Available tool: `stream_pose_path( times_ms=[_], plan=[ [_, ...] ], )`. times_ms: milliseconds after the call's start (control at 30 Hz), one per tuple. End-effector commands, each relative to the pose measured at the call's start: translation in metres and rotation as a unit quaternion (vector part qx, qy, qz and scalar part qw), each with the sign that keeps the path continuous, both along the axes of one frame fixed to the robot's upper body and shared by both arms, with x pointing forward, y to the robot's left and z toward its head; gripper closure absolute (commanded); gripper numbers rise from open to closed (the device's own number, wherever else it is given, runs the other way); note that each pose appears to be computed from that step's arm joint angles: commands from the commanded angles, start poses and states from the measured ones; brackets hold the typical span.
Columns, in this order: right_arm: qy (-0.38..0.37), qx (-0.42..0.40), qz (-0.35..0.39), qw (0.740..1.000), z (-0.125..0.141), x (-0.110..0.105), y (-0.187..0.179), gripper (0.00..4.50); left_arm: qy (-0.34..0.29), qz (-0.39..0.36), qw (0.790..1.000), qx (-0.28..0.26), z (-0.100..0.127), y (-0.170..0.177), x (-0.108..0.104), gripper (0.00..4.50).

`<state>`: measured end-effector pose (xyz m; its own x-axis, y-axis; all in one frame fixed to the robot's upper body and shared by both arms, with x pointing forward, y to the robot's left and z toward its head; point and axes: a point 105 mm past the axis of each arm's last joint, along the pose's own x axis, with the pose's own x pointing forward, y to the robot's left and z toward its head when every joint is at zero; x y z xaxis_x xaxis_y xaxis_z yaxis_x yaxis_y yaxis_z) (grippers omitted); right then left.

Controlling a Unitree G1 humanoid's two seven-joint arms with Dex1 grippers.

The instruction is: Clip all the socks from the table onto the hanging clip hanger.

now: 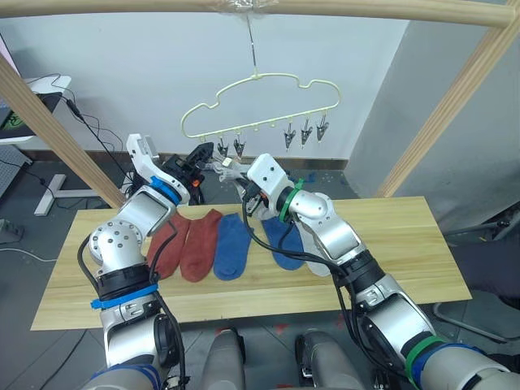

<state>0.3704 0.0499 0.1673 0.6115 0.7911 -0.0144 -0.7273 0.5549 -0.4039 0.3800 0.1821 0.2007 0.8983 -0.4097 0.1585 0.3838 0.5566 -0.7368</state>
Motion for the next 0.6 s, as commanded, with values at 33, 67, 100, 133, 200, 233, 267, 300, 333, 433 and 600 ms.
stream_pose_path(
  times_ms=[33,67,100,133,200,233,267,300,333,433,600],
  plan=[
    [-0.031,0.019,0.006,0.999,0.02,-0.001,0.003,4.5,-0.038,-0.011,0.999,0.009,0.016,-0.003,-0.007,2.93],
    [-0.032,0.019,0.005,0.999,0.02,0.0,0.002,4.5,-0.038,-0.011,0.999,0.009,0.016,-0.003,-0.007,2.65],
    [-0.031,0.02,0.006,0.999,0.02,-0.001,0.003,4.5,-0.038,-0.01,0.999,0.01,0.016,-0.003,-0.007,2.34],
    [-0.029,0.022,0.009,0.999,0.02,-0.001,0.004,4.5,-0.038,-0.008,0.999,0.011,0.016,-0.002,-0.007,2.05],
    [-0.024,0.028,0.012,0.999,0.02,-0.002,0.005,4.5,-0.039,-0.005,0.999,0.014,0.016,0.0,-0.007,1.45],
    [-0.018,0.034,0.014,0.999,0.019,-0.004,0.007,4.5,-0.039,-0.002,0.999,0.018,0.016,0.001,-0.007,1.09],
    [-0.012,0.039,0.018,0.999,0.018,-0.005,0.008,4.5,-0.04,0.001,0.999,0.022,0.016,0.002,-0.007,0.81],
    [0.001,0.05,0.026,0.998,0.016,-0.008,0.011,4.5,-0.041,0.005,0.999,0.027,0.016,0.005,-0.008,0.59],
    [0.014,0.06,0.032,0.998,0.014,-0.01,0.013,4.5,-0.042,0.008,0.999,0.034,0.017,0.007,-0.009,0.29],
    [0.083,0.111,0.076,0.987,0.01,-0.024,0.024,4.25,-0.045,0.011,0.997,0.065,0.016,0.012,-0.015,0.0],
    [0.167,0.168,0.14,0.961,0.012,-0.047,0.035,2.67,-0.034,0.015,0.991,0.13,-0.001,0.014,-0.025,0.0]
  ],
)
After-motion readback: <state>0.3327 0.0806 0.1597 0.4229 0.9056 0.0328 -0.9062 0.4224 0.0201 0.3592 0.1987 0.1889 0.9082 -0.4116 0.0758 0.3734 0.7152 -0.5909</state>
